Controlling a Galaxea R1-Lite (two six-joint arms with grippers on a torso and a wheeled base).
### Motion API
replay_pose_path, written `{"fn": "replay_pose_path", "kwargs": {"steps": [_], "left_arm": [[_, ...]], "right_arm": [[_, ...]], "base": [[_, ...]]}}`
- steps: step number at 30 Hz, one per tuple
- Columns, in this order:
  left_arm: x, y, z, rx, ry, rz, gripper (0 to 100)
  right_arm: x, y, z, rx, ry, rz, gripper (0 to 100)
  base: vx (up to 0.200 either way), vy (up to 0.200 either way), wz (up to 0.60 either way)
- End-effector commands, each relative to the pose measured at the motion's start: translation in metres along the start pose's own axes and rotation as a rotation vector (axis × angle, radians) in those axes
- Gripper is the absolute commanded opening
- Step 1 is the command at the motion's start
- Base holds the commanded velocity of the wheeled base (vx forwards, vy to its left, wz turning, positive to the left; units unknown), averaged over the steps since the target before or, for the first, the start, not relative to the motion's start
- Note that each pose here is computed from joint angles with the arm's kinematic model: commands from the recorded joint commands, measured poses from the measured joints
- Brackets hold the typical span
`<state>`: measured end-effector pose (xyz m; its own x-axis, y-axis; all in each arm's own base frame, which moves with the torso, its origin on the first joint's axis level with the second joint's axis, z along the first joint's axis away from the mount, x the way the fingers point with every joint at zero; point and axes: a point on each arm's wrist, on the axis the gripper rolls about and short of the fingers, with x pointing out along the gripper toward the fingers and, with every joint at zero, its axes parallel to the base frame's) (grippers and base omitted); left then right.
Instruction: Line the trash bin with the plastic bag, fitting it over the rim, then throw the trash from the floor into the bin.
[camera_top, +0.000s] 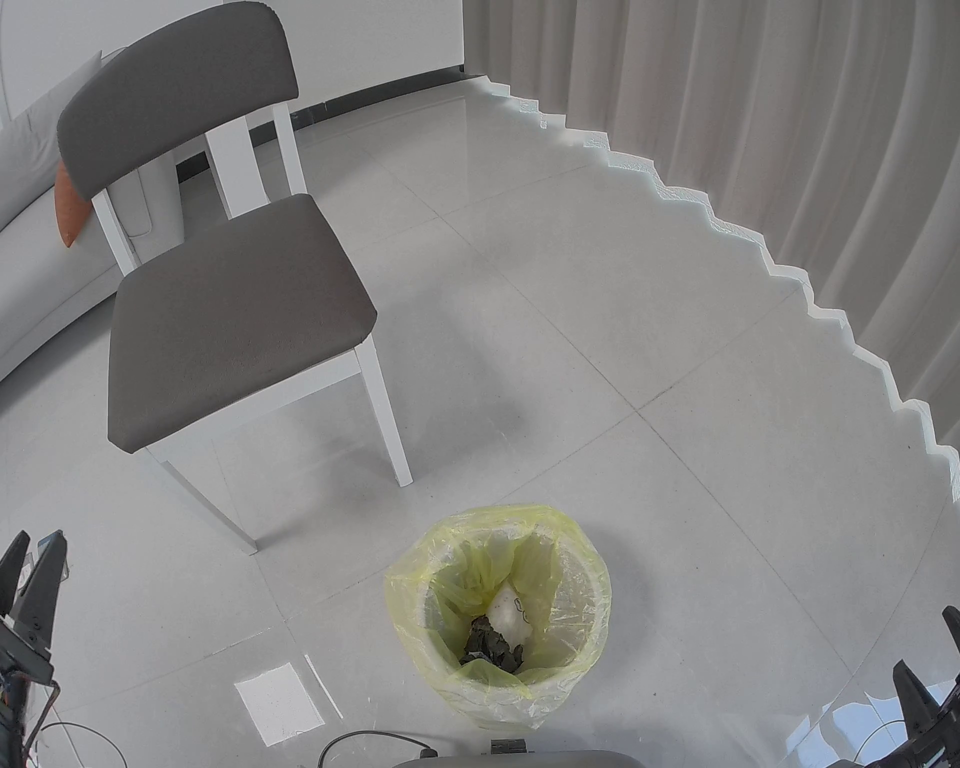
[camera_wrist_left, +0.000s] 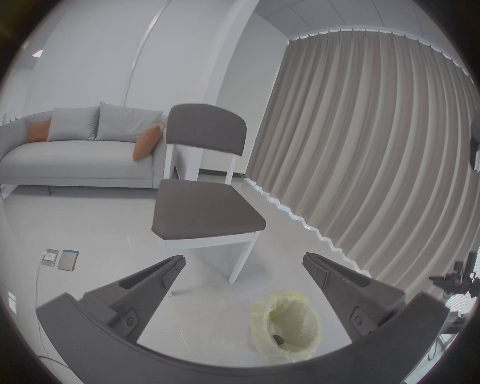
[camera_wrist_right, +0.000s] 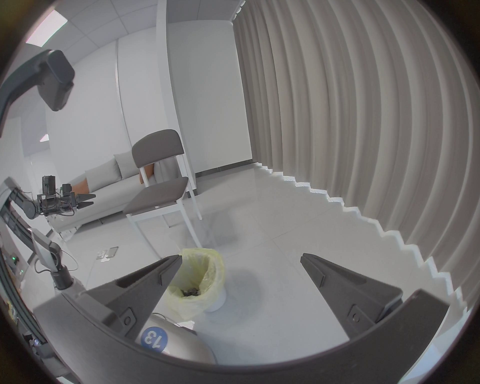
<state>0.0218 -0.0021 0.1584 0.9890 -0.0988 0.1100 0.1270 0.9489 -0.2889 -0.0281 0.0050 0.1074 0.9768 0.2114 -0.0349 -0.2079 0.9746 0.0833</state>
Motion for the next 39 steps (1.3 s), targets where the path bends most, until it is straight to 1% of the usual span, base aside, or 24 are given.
{"fn": "replay_pose_path", "kwargs": {"steps": [1,3,5,6,7,9,10,11,12,13,15,16,19,22,23,25,28,30,33,35,39], "left_arm": [[-0.031,0.001,0.0,-0.001,-0.168,0.002,100],[-0.035,0.002,-0.005,0.003,-0.151,0.002,100],[-0.041,0.004,-0.015,0.016,-0.131,0.002,100],[-0.049,0.005,-0.022,0.033,-0.13,-0.002,100],[-0.053,0.006,-0.027,0.052,-0.128,0.011,100],[-0.055,0.007,-0.033,0.072,-0.125,0.033,100],[-0.055,0.007,-0.033,0.072,-0.125,0.033,100],[-0.057,0.01,-0.044,0.084,-0.131,0.051,100],[-0.053,0.014,-0.056,0.112,-0.093,0.072,100],[-0.053,0.016,-0.061,0.147,-0.057,0.101,100],[-0.053,0.02,-0.068,0.162,0.011,0.186,100],[-0.053,0.021,-0.069,0.163,0.019,0.221,100],[-0.053,0.021,-0.068,0.167,0.003,0.241,100],[-0.053,0.022,-0.068,0.163,-0.002,0.259,100],[-0.053,0.022,-0.068,0.164,-0.002,0.257,100],[-0.053,0.022,-0.068,0.169,-0.001,0.257,100],[-0.053,0.022,-0.068,0.187,-0.001,0.254,100],[-0.053,0.022,-0.068,0.22,0.003,0.254,100],[-0.053,0.021,-0.068,0.212,0.007,0.237,100],[-0.053,0.021,-0.069,0.222,0.02,0.204,100],[-0.053,0.021,-0.069,0.23,0.026,0.201,100]], "right_arm": [[0.005,-0.004,-0.024,-0.045,-0.103,-0.027,100],[0.005,-0.004,-0.023,-0.052,-0.112,-0.042,100],[0.005,-0.005,-0.023,-0.066,-0.118,-0.081,100],[0.005,-0.006,-0.023,-0.097,-0.118,-0.104,100],[0.005,-0.006,-0.023,-0.129,-0.117,-0.112,100],[0.005,-0.006,-0.023,-0.156,-0.115,-0.12,100],[0.005,-0.006,-0.023,-0.156,-0.115,-0.12,100],[0.005,-0.006,-0.023,-0.168,-0.114,-0.122,100],[0.005,-0.006,-0.023,-0.173,-0.114,-0.123,100],[0.005,-0.006,-0.023,-0.177,-0.114,-0.123,100],[0.005,-0.006,-0.023,-0.177,-0.114,-0.123,100],[0.005,-0.006,-0.023,-0.177,-0.114,-0.123,100],[0.005,-0.006,-0.024,-0.173,-0.11,-0.13,100],[0.005,-0.008,-0.023,-0.174,-0.108,-0.194,100],[0.004,-0.008,-0.023,-0.171,-0.107,-0.215,100],[0.005,-0.008,-0.024,-0.153,-0.109,-0.229,100],[0.005,-0.008,-0.023,-0.13,-0.116,-0.23,100],[0.005,-0.008,-0.023,-0.124,-0.115,-0.228,100],[0.005,-0.008,-0.024,-0.104,-0.116,-0.23,100],[0.004,-0.009,-0.024,-0.074,-0.117,-0.245,100],[0.004,-0.01,-0.023,-0.047,-0.121,-0.288,100]], "base": [[0.0,0.0,0.0],[0.0,0.0,0.0],[0.0,0.0,0.0],[0.0,0.0,0.0],[0.0,0.0,0.0],[0.0,0.0,0.0],[0.0,0.0,0.0],[0.0,0.0,0.0],[0.0,0.0,0.0],[0.0,0.0,0.0],[0.0,0.0,0.0],[0.0,0.0,0.0],[0.0,0.0,0.0],[0.0,0.0,0.0],[0.0,0.0,0.0],[0.0,0.0,0.0],[0.0,0.0,0.0],[0.0,0.0,0.0],[0.0,0.0,0.0],[0.0,0.0,0.0],[0.0,0.0,0.0]]}}
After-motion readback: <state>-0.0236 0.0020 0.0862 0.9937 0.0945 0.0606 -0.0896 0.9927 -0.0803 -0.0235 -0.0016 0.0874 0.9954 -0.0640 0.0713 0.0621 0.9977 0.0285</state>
